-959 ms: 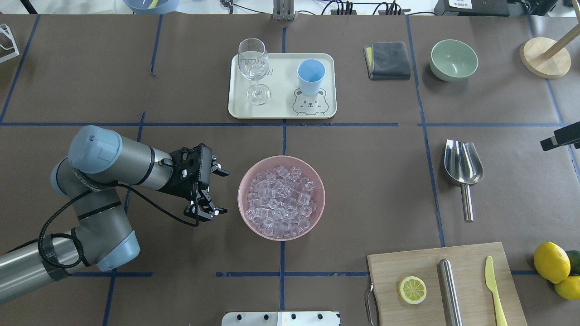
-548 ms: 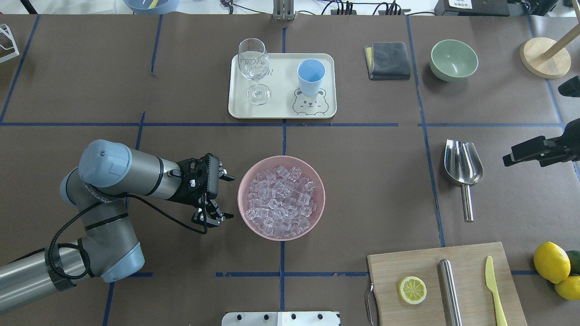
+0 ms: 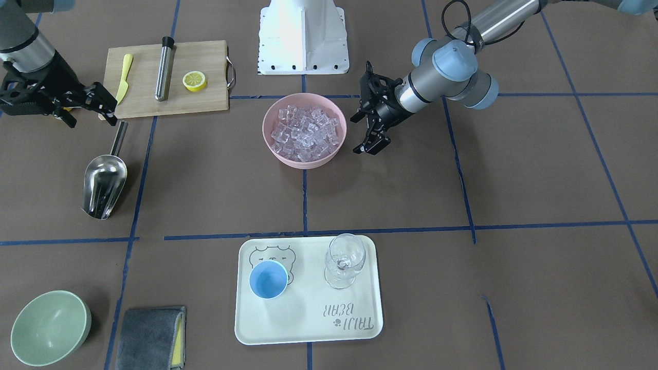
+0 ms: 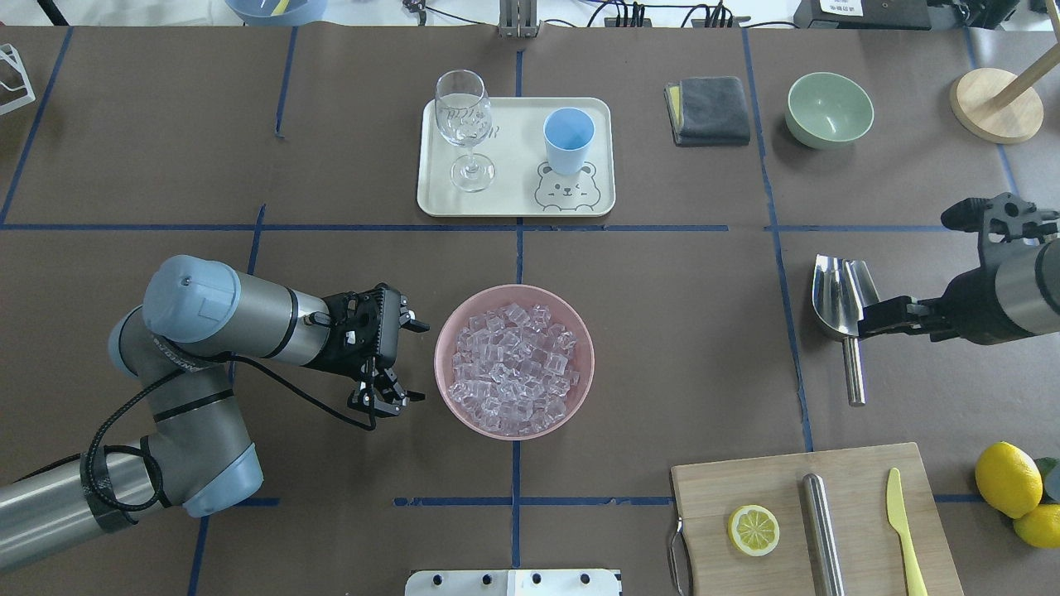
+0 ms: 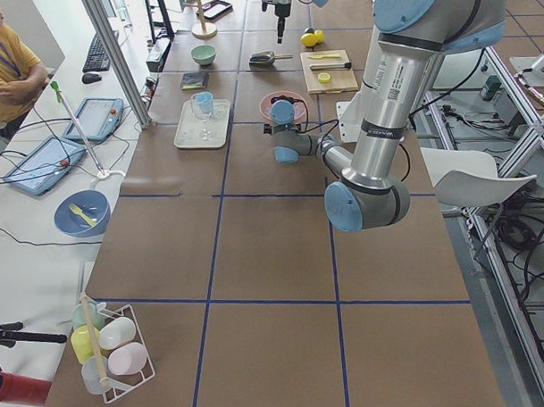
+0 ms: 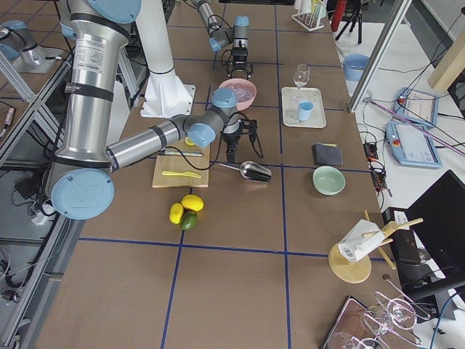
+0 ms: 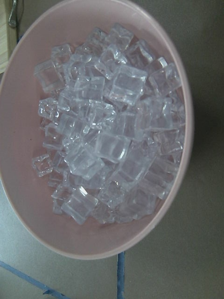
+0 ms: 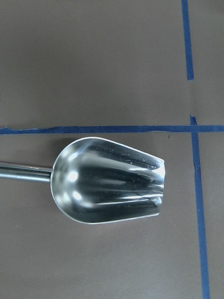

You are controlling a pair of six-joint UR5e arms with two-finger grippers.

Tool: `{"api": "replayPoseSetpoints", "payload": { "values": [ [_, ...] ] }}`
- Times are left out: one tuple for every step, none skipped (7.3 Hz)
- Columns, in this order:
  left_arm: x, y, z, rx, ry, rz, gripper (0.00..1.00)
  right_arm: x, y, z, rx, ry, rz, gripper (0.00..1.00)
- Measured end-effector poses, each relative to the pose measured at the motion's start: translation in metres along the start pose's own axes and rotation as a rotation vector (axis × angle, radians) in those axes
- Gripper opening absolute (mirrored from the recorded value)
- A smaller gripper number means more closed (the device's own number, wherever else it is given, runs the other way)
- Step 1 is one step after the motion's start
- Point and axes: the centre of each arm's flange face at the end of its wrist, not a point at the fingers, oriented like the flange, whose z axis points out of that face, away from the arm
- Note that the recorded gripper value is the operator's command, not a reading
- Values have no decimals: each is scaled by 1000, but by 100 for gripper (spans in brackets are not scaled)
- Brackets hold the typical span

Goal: Put ice in cup with scoop
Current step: 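Grasp the metal scoop handle with the right gripper while left holds the bowl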

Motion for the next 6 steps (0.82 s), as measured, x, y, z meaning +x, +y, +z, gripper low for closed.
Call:
{"api": "replayPoseSetpoints", "payload": {
  "values": [
    [0,-1,-1,5,1,5,100,-9,14,14,30,22,15,100],
    [0,-2,-2,9,2,7,100,-15,25,24,42,34,28,100],
    [0,-3,-2,11,2,7,100,-19,32,34,51,48,36,97],
    [0,-3,-2,12,2,7,100,-18,36,45,74,68,34,95],
    [1,-4,-3,14,3,8,100,-13,37,55,98,81,28,94],
    [1,-6,-5,18,2,10,100,-8,39,65,109,82,21,92]
  ]
}}
